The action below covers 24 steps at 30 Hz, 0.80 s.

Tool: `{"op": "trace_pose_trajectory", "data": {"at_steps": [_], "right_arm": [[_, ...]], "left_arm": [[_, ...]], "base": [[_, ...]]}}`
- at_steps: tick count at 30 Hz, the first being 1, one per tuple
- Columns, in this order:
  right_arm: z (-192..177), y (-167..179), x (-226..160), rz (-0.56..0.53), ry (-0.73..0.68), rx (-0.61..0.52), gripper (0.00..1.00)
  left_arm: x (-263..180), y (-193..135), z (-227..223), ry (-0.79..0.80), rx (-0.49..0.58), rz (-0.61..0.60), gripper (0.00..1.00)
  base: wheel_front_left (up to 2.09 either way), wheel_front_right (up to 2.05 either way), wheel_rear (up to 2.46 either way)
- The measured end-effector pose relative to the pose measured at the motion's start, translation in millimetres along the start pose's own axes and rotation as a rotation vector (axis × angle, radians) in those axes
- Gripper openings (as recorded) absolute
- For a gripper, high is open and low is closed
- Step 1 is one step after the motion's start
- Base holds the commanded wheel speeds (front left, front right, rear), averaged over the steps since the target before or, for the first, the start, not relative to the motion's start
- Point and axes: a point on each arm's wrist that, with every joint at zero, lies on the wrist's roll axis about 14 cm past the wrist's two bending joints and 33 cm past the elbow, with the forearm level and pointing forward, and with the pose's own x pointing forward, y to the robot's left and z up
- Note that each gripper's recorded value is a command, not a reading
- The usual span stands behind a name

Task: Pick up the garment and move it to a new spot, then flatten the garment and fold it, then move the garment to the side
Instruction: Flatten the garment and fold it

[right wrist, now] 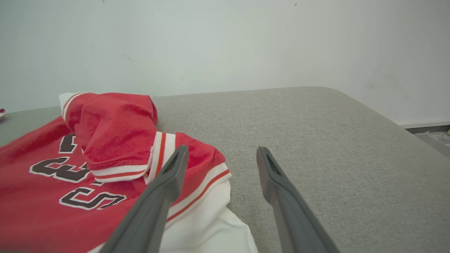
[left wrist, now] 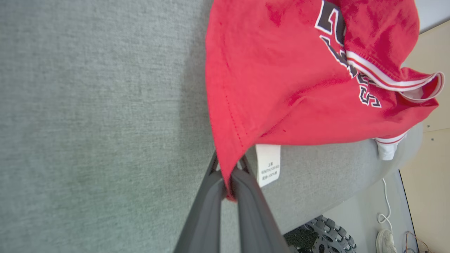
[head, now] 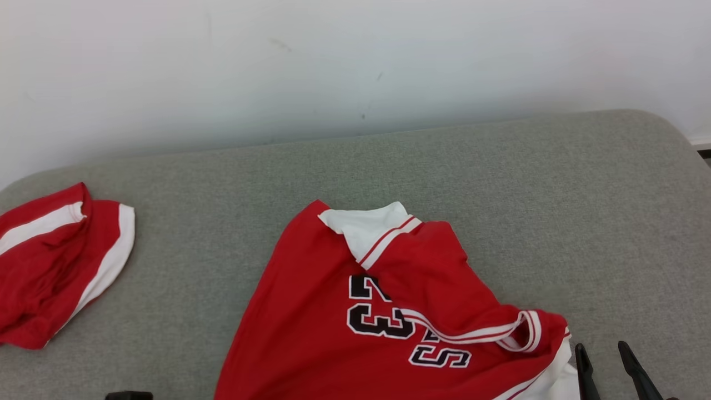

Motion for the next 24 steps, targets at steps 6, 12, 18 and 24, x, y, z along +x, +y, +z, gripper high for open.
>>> {"op": "trace_pose_trajectory", "data": {"at_steps": [6, 12, 18, 24], "right_arm": [[0, 7, 1, 0.020, -0.002, 0.005, 1.00], [2, 2, -3, 0.008, -0.009, -0.002, 1.00], [6, -8, -9, -0.011, -0.019, -0.015, 1.00], [7, -5, -9, 0.002, -0.022, -0.022, 1.00]], "left_arm": [[-12, 11, 7, 0.040, 0.017, 0.017, 0.62], [-12, 24, 12, -0.008, 0.044, 0.094, 1.00], [-17, 33, 33, -0.145, 0.067, 0.168, 1.00], [-4, 5, 62, -0.263, 0.086, 0.104, 1.00]], "base": [[0.00, 0.00, 0.00], [0.00, 0.00, 0.00], [0.00, 0.00, 0.00], [0.00, 0.00, 0.00]]}}
